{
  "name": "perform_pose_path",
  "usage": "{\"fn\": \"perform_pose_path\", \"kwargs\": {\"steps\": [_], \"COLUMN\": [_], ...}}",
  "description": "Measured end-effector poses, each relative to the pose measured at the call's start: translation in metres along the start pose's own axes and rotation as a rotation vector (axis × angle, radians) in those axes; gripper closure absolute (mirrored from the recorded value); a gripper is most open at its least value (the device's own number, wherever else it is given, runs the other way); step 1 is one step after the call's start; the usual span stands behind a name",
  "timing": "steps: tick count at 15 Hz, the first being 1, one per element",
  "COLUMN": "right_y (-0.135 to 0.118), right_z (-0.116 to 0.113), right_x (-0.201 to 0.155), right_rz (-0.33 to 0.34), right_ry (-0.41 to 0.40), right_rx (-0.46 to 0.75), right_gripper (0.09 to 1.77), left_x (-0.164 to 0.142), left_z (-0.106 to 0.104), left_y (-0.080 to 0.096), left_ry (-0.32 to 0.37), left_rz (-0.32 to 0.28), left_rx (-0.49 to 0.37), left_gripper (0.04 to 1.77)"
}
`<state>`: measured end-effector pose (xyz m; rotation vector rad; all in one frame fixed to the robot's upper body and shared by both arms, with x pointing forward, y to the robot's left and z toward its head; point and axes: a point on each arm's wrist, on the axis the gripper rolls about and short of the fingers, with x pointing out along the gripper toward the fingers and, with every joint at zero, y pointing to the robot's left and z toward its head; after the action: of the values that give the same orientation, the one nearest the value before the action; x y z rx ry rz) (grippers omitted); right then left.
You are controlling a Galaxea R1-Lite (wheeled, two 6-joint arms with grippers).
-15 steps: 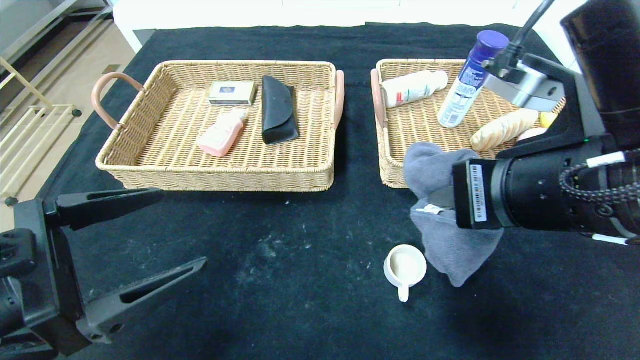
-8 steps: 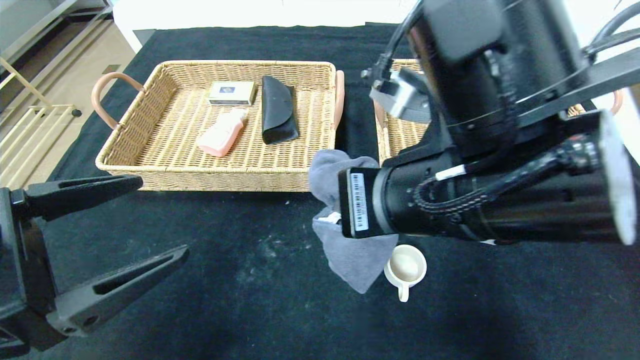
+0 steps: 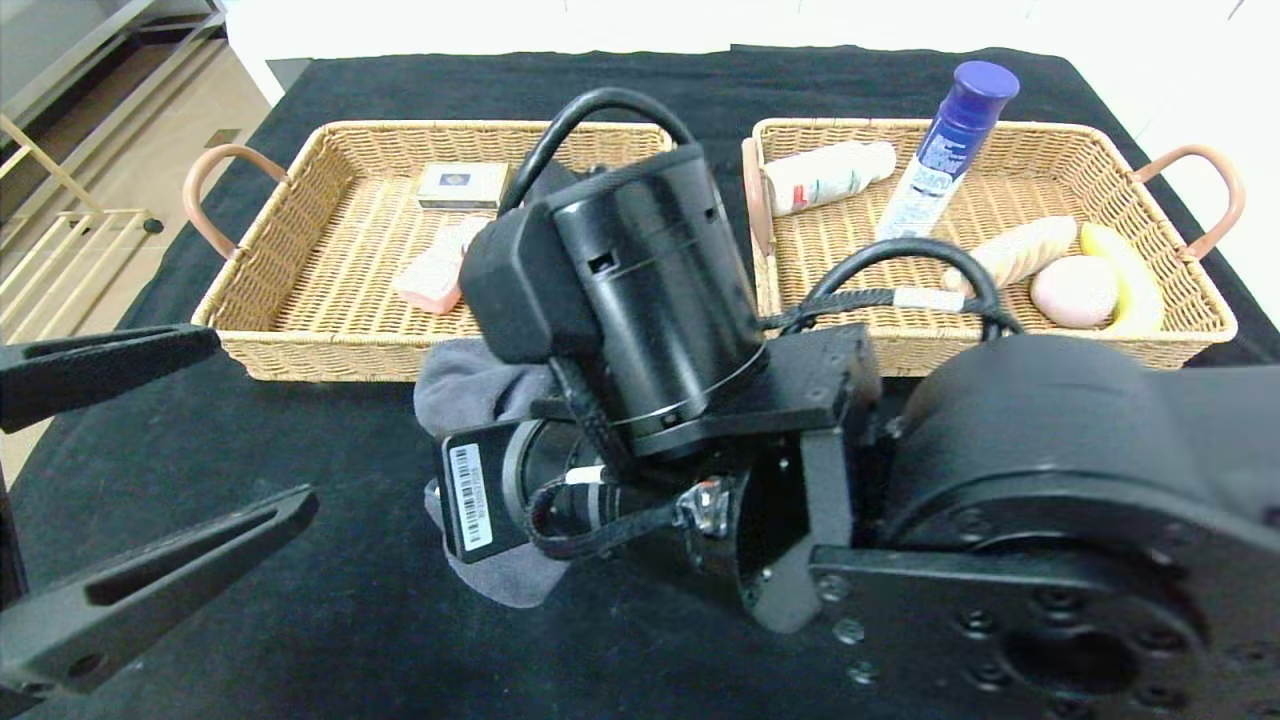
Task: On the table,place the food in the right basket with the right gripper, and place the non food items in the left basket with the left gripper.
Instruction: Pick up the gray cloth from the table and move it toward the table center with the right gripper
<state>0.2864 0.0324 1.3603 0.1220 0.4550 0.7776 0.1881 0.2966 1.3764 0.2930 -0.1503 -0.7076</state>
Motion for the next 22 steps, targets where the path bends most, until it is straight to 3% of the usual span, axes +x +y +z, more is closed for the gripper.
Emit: {"fn": "perform_pose_path", "kwargs": {"steps": [5, 11, 16, 22], "right_y": [-0.004, -0.009, -0.012, -0.011], "right_z": [-0.022, -0.029, -0.029, -0.025], "right_x": [0.036, 0.046, 0.047, 0.039], "right_rz": [-0.031, -0.049, -0.067, -0.086], "right_ry": [0.001, 0.016, 0.012, 0.002], "right_rx": [-0.007, -0.009, -0.009, -0.018], "right_gripper": [1.60, 1.60, 0.95, 0.52], "left_x": [-0.002, -0.002, -0.001, -0.001], "left_z": [0.001, 0.000, -0.001, -0.002], "left_y": [-0.001, -0.001, -0.001, -0.001], "left_ry": [-0.006, -0.003, 0.003, 0.006], "left_rz": [0.003, 0.001, -0.001, -0.002], "left_rx": [0.005, 0.003, 0.001, 0.000], "left_gripper": [0.09, 0.09, 0.09, 0.09]}}
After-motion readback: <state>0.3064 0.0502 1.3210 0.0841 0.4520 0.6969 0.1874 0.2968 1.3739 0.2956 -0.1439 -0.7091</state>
